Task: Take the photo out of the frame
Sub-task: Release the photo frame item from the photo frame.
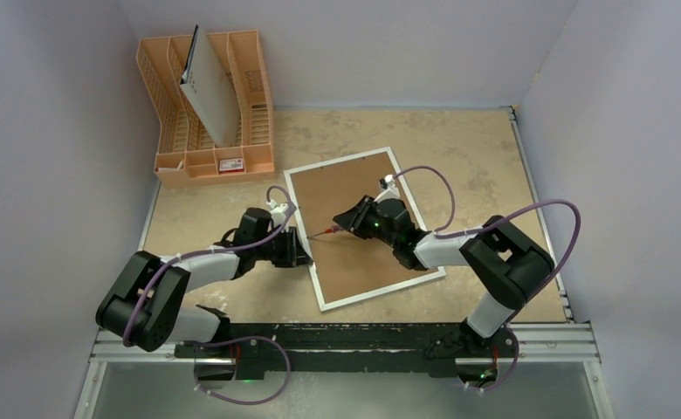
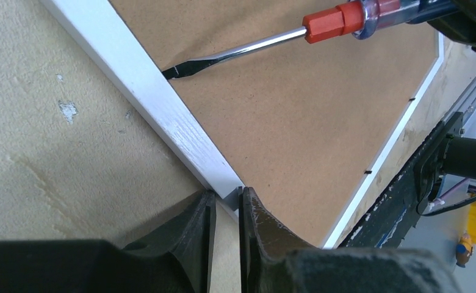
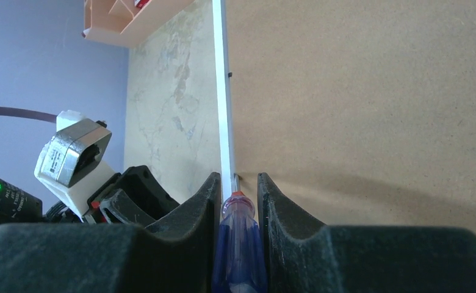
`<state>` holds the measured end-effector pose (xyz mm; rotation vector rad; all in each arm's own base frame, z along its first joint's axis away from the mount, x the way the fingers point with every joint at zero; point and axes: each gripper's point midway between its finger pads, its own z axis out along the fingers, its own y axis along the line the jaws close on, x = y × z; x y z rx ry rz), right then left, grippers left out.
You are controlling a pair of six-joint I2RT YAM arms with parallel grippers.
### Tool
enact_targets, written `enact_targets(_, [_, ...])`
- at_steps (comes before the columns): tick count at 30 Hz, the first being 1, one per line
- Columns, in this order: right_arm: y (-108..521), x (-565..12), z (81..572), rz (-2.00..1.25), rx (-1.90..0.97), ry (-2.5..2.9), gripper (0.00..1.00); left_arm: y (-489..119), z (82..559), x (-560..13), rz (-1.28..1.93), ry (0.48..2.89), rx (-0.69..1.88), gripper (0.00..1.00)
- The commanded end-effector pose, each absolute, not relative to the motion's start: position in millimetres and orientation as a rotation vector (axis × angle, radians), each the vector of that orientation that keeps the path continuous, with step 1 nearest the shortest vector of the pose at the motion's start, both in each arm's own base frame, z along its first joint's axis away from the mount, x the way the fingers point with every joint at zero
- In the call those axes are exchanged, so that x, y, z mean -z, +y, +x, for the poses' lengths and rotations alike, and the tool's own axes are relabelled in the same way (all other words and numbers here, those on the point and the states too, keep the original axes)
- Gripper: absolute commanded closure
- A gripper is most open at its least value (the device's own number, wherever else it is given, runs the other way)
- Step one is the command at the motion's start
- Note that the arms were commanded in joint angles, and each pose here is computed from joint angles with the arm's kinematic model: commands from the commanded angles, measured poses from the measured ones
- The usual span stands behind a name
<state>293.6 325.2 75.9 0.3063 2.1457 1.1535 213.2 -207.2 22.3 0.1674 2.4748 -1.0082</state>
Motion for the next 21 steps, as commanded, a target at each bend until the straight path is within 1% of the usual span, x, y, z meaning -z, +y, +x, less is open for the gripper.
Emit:
enact_targets(1, [347.3, -56.7, 264.7, 0.035, -1.162, 2.290, 1.00, -200.7, 210.7, -10.7, 0.245, 2.503, 0.932, 0.87])
enact_targets(3, [350.1, -56.0, 265.6, -0.005, -1.149, 2.306, 1.00, -199.6, 211.7, -11.3, 0.234, 2.503, 0.924, 0.87])
enact_targets(4, [350.0, -55.2, 265.7, -0.010, -1.141, 2.311, 1.00, -200.2, 213.0, -13.9, 0.232, 2.489, 0.926, 0.86])
enact_targets(5, [349.3, -55.1, 266.9, -0.006, -1.132, 2.309, 1.00, -200.6, 213.9, -17.2, 0.226, 2.474, 0.930, 0.83])
enact_targets(8, [345.6, -52.4, 270.6, -0.006, -1.090, 2.320, 1.00, -197.6, 219.3, -27.2, 0.208, 2.442, 0.902, 0.70])
enact_targets(12, [349.4, -52.3, 273.0, -0.038, -1.087, 2.331, 1.00, -195.4, 224.9, -42.5, 0.177, 2.396, 0.886, 0.60])
enact_targets(15, [349.4, -50.2, 274.7, -0.049, -1.085, 2.339, 1.00, -192.2, 227.2, -50.7, 0.144, 2.375, 0.868, 0.57])
enact_targets(21, [350.5, -47.0, 274.7, -0.067, -1.110, 2.354, 1.00, -183.1, 235.0, -67.4, 0.021, 2.307, 0.839, 0.55])
